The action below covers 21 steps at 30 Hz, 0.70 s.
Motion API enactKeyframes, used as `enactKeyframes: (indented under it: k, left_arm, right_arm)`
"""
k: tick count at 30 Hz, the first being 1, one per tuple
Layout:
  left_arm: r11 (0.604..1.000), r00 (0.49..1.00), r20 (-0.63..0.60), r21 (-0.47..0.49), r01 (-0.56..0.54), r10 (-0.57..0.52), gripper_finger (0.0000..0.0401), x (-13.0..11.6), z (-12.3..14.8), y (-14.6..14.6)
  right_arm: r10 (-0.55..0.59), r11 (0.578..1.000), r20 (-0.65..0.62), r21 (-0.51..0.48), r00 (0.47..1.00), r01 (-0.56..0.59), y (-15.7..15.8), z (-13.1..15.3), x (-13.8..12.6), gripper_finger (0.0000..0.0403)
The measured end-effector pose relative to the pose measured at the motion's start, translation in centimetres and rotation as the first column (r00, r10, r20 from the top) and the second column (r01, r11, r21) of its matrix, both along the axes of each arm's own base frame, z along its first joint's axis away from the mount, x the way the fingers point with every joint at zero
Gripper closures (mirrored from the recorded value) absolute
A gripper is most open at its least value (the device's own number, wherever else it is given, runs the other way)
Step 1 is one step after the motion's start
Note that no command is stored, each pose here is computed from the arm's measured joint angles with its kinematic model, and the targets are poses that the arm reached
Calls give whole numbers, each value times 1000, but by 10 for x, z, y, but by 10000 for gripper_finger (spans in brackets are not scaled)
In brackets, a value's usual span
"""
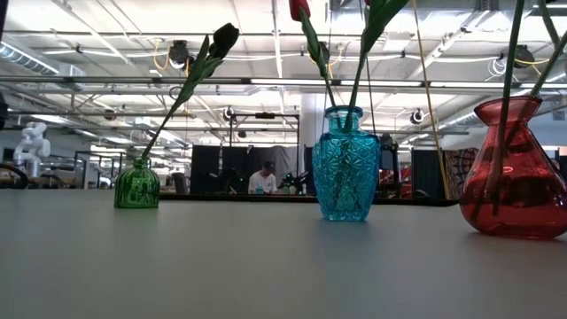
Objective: Sort flowers into vase by color
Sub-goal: Put the pink tulip into the red vase
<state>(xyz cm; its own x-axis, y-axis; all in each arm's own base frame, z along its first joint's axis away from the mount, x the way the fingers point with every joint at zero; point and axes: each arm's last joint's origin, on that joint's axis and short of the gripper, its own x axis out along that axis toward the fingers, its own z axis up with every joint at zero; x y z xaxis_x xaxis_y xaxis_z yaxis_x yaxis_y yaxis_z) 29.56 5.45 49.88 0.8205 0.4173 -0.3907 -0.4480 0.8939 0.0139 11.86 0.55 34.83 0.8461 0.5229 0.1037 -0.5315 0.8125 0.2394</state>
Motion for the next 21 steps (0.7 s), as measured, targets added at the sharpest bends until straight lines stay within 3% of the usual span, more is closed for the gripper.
enactKeyframes:
  k: [6,21]
  left_arm:
    - [998,999,26,-53,-28,30,292,0,0,0]
    - [998,999,25,-52,-32,33,292,0,0,1]
  right_arm:
    - [-22,1000,-40,-15,999,21,-1,-5,5,403]
    - [-89,993,-55,-78,994,85,-5,-12,27,403]
